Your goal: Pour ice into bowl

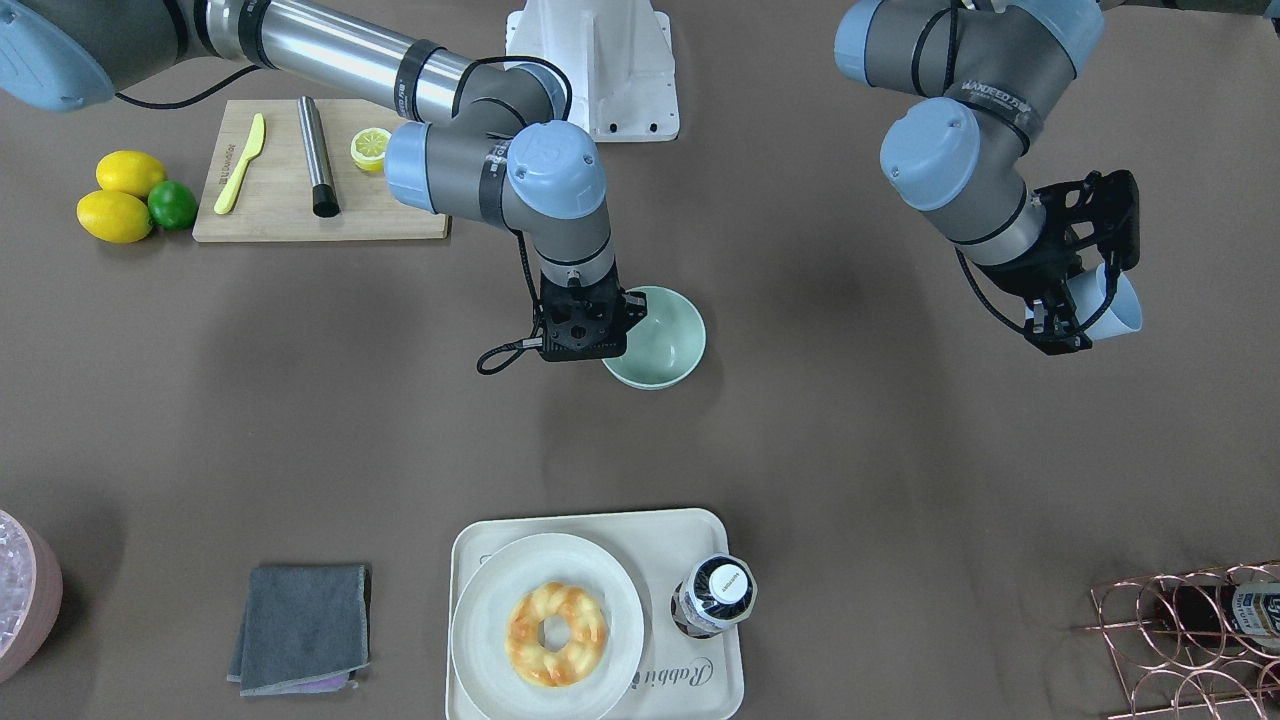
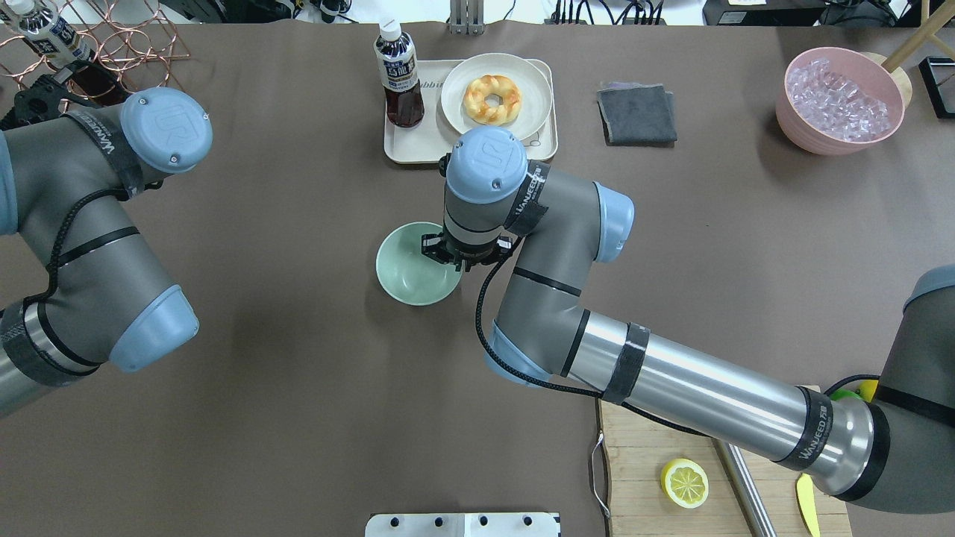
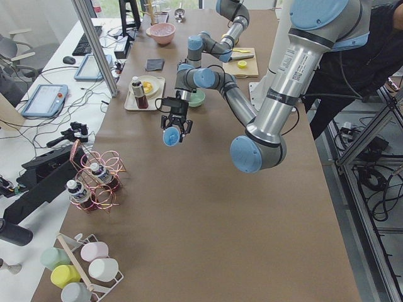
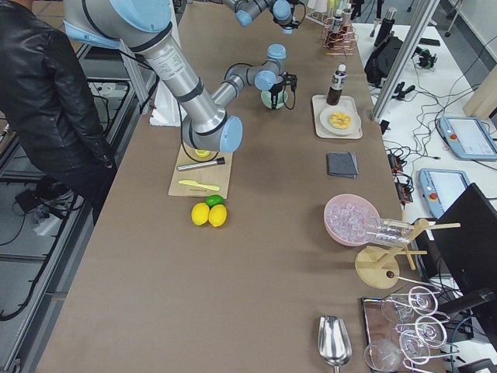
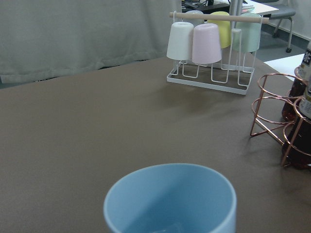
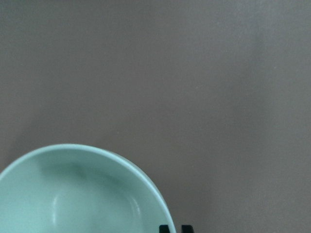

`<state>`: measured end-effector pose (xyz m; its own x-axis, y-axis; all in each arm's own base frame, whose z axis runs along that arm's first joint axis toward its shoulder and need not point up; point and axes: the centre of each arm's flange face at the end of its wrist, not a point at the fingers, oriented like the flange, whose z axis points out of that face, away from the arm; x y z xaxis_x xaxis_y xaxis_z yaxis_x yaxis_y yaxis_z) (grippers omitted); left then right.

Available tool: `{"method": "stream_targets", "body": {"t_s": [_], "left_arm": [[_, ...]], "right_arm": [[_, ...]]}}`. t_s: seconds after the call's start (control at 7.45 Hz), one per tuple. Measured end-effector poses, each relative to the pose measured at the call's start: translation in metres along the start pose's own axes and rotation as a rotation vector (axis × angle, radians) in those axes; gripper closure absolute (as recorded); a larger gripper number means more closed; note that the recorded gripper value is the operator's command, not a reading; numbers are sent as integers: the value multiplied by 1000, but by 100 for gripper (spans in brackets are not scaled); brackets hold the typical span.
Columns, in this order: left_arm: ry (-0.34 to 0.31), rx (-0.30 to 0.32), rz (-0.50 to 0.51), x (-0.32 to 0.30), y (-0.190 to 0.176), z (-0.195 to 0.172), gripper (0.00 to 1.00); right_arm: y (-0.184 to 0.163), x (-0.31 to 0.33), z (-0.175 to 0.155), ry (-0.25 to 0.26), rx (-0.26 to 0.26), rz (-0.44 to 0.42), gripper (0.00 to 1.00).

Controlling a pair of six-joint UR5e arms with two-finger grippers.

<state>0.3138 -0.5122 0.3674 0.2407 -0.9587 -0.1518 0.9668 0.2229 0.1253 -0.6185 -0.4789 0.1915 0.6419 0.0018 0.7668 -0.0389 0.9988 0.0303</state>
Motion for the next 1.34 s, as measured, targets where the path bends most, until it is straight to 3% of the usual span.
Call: {"method": "stream_targets", "body": {"t_s": [0.13,0.27,0.54,0.8,1.21,1.34], "left_arm": [[9,-6,10,1,-1,-9,44],[17,-13,20,1,-2,-16,44],[31,-56,36,3,-3,-45,45],[47,-130,47,11,3,-95,45],[112,-244,107,8,51,-173,45],[133,-281,118,-1,76,-197,45]], "right_arm": [[-10,3,-15,0,-4,10,44],[-21,7,-32,4,-10,22,38],[-58,26,-80,10,-14,29,38],[-99,76,-130,52,4,-42,37],[-118,193,-170,105,47,-136,2],[-114,234,-174,125,57,-134,1]]}}
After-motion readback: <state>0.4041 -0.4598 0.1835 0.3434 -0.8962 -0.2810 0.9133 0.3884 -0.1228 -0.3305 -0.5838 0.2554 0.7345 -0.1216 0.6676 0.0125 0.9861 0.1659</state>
